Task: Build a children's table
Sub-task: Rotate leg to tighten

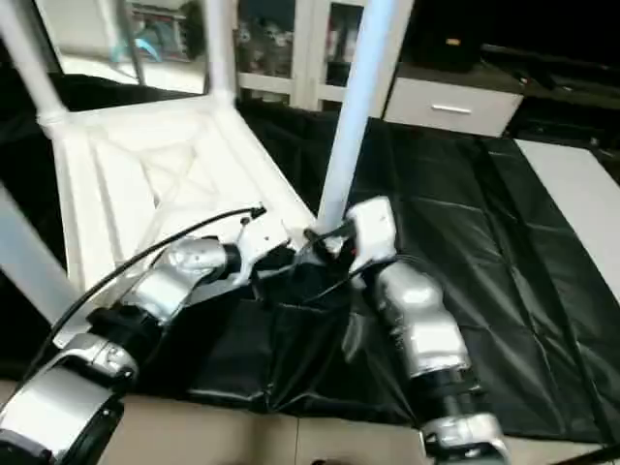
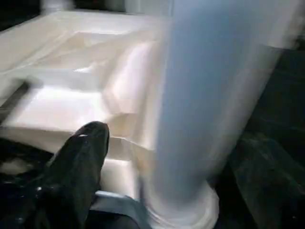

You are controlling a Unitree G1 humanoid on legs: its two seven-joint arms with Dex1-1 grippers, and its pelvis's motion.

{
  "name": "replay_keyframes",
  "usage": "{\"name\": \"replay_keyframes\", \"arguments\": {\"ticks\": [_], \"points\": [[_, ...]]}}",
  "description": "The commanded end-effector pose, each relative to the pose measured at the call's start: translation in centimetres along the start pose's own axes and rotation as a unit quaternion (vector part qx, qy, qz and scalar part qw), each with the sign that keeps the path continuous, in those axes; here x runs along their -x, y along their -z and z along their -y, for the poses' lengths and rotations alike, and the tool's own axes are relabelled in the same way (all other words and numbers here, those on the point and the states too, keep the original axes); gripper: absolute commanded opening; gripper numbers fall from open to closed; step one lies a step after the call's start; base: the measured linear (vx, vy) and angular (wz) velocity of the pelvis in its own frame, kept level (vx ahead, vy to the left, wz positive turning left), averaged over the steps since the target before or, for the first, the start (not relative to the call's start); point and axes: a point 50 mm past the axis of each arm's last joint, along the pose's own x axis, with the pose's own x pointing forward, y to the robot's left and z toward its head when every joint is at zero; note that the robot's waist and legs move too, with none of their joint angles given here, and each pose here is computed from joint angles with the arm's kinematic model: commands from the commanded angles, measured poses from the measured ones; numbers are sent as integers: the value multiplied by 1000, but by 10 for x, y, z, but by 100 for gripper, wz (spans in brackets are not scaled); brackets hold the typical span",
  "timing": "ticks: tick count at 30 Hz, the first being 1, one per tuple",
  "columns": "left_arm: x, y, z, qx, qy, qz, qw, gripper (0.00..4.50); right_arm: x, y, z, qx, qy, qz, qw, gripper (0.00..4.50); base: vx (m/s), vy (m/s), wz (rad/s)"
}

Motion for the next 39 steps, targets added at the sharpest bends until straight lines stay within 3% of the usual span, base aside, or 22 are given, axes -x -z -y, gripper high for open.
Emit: {"name": "replay_keyframes", "arguments": {"ticks": [1, 9, 15, 18, 26, 39], "points": [[9, 18, 20, -16, 118, -18, 993, 0, 21, 0, 5, 24, -91, -31, 995, 443, 0, 0, 0], [30, 26, 31, -19, 229, -17, 973, 0, 59, 6, 3, 51, -264, -103, 958, 447, 0, 0, 0], [36, 19, 39, -23, 296, -9, 955, 0, 62, 3, -9, 40, -329, -109, 937, 447, 0, 0, 0], [34, 18, 38, -44, 292, -23, 955, 0, 59, 5, -15, 47, -354, -117, 927, 447, 0, 0, 0], [29, 17, 39, -42, 281, -22, 959, 0, 58, 13, -17, 56, -369, -140, 917, 447, 0, 0, 0], [31, 21, 38, -41, 280, -29, 959, 0, 51, 20, -17, 52, -368, -146, 917, 339, 0, 0, 0]]}}
